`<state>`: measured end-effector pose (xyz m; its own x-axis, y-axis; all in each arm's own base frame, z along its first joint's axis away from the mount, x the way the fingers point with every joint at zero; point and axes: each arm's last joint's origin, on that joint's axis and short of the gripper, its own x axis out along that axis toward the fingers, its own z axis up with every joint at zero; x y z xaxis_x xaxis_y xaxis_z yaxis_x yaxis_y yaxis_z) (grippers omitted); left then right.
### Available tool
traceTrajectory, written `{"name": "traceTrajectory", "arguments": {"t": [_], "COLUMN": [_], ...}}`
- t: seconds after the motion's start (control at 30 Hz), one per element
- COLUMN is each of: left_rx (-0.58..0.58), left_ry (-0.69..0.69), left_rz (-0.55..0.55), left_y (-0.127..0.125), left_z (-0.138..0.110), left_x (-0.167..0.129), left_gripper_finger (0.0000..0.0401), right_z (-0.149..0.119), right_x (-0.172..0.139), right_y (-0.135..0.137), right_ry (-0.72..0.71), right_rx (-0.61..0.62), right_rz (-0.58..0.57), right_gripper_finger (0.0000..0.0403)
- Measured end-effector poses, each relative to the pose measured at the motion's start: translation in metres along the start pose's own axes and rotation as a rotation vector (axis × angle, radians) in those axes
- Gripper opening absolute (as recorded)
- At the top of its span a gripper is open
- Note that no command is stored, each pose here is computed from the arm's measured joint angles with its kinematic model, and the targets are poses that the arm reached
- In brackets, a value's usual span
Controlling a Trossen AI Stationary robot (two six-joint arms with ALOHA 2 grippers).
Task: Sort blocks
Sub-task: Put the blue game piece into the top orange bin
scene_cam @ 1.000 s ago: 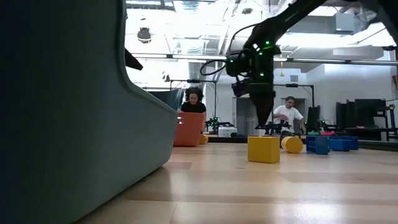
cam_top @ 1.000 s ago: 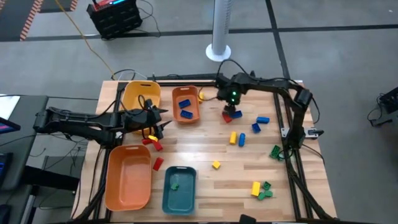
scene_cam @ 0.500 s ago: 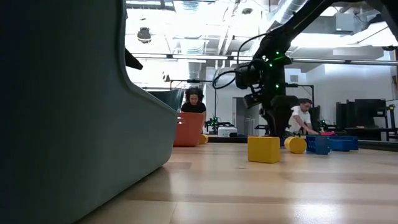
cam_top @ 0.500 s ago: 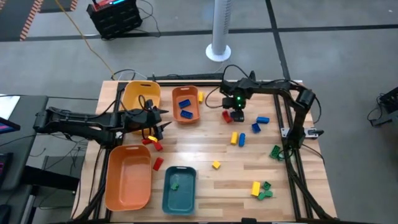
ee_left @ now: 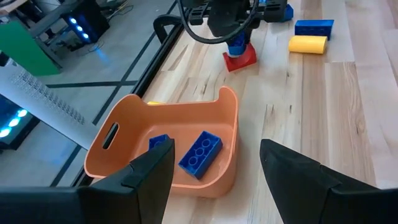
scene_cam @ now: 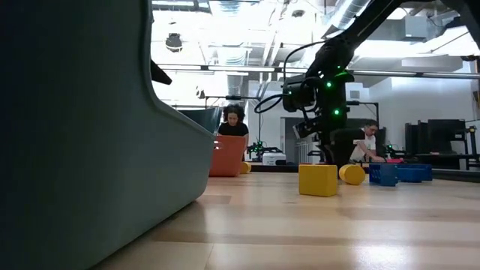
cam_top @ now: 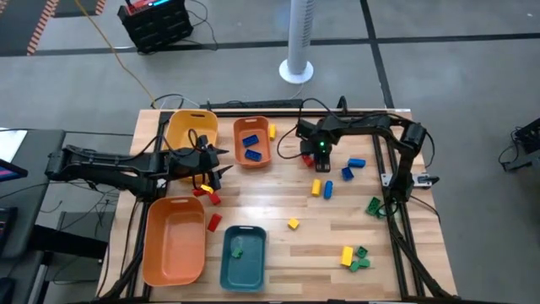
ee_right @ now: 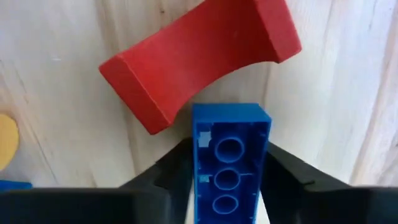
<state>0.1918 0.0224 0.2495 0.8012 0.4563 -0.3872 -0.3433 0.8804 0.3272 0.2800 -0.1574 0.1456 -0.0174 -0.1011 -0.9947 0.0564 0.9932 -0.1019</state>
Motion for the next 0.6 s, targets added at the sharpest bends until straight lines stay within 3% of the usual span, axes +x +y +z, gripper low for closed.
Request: {"name": "traceTrajectory", "arguments": {"t": [0.13, 0.2, 0.4, 0.6], "left_rx": [0.000, 0.009, 0.052, 0.080], "left_ry": [0.000, 0.000, -0.002, -0.040], "left_rz": [0.000, 0.001, 0.001, 0.011], "left_y": [0.000, 0.000, 0.000, 0.001], "left_z": [0.000, 0.000, 0.000, 0.004], "left_x": [0.000, 0.000, 0.000, 0.000], "left_gripper_finger": [0.0231, 0.0231, 0.0231, 0.0231], "right_z": [0.004, 0.009, 0.029, 0.055], "right_x": [-0.008, -0.023, -0.081, -0.123], "right_y": [0.001, 0.000, 0.000, 0.014], "right_ry": [0.014, -0.025, -0.306, -0.707], "right_rx": [0.009, 0.018, 0.034, 0.060], "right_rz": [-0.008, -0.027, -0.111, -0.123], "right_gripper_finger": [0.0117, 0.0105, 0.0106, 0.0109]}}
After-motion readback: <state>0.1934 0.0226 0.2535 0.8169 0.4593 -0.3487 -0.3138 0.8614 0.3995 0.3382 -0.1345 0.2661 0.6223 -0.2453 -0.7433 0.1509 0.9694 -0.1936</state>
